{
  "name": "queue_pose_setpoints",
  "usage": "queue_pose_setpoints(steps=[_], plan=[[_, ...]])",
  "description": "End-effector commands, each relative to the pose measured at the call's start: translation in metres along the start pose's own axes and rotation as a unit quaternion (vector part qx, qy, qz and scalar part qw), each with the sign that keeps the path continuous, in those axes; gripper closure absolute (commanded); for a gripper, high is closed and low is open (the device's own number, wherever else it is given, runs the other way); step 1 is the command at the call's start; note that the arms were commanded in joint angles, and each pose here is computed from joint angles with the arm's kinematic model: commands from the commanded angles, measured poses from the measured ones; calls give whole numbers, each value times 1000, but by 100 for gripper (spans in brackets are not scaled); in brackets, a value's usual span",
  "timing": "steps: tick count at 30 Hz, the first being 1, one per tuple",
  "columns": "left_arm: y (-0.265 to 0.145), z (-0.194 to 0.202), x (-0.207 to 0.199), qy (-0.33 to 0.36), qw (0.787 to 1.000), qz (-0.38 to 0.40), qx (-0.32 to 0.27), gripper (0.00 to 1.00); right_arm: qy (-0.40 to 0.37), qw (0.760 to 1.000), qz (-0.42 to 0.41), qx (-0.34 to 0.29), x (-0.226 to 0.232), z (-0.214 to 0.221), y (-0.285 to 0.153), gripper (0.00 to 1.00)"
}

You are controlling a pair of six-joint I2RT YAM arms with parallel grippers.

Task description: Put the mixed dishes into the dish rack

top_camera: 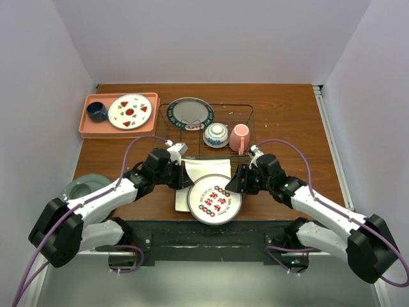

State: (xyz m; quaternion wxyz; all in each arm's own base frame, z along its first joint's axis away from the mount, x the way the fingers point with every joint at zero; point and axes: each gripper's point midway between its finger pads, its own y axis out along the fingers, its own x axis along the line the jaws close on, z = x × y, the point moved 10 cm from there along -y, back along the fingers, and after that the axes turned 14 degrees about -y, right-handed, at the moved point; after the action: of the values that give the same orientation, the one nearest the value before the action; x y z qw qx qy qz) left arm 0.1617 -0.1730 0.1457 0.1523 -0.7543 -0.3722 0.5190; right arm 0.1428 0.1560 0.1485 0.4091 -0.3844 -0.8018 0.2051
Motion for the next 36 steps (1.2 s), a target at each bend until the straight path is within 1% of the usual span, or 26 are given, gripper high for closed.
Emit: queue_pose_setpoints(steps=[1, 6, 10, 11, 13, 14, 16, 17, 18, 19, 20, 21, 23, 24, 27, 28, 33, 34, 36], plan=[[3, 2, 0, -9, 1000, -4, -5, 100, 5, 998, -56, 26, 7, 10, -5, 38], [5, 1, -1, -16, 1000, 2, -17, 100, 16, 996, -77, 37, 5, 19, -6, 38], [6, 3, -4, -9, 1000, 16, -8, 100, 19, 996, -76, 43, 3, 25, -5, 41], [7, 1, -8, -2, 999, 34, -12, 100, 19, 996, -75, 46, 2, 26, -5, 44], [7, 0, -9, -1, 999, 39, -12, 100, 19, 996, -69, 48, 1, 27, -4, 46], [8, 0, -9, -1, 999, 37, -11, 100, 19, 996, -65, 50, 0, 28, -5, 51], [8, 0, -8, -2, 999, 33, -11, 100, 17, 997, -54, 50, -1, 27, -7, 57], [8, 0, -8, -2, 999, 31, -13, 100, 17, 997, -49, 50, -1, 27, -7, 60], [7, 0, -8, -2, 999, 31, -14, 100, 15, 998, -46, 47, -1, 27, -9, 67], [7, 0, -8, -1, 999, 32, -15, 100, 13, 998, -38, 49, -1, 26, -11, 70], [7, 0, -8, -1, 999, 31, -16, 99, 10, 998, -29, 46, -3, 26, -12, 71], [7, -1, -9, -1, 999, 31, -16, 96, 8, 999, -23, 44, -3, 25, -14, 76], [6, -3, -10, 3, 999, 29, -20, 93, 4, 999, -2, 48, -5, 26, -16, 79], [6, -3, -10, 3, 999, 27, -20, 91, 2, 999, 5, 49, -6, 26, -17, 84], [5, -6, -12, 7, 999, 26, -30, 85, -3, 998, 30, 55, -9, 27, -20, 89], [4, -4, -10, 4, 1000, 16, -22, 84, -4, 997, 40, 58, -11, 28, -22, 92], [3, -6, -10, 4, 1000, 8, -26, 75, -21, 996, 78, 49, -12, 20, -30, 95], [3, -6, -10, 5, 1000, 6, -26, 74, -25, 995, 85, 55, -12, 20, -32, 95], [2, -6, -10, 6, 1000, 4, -28, 72, -31, 994, 94, 48, -11, 15, -34, 96]])
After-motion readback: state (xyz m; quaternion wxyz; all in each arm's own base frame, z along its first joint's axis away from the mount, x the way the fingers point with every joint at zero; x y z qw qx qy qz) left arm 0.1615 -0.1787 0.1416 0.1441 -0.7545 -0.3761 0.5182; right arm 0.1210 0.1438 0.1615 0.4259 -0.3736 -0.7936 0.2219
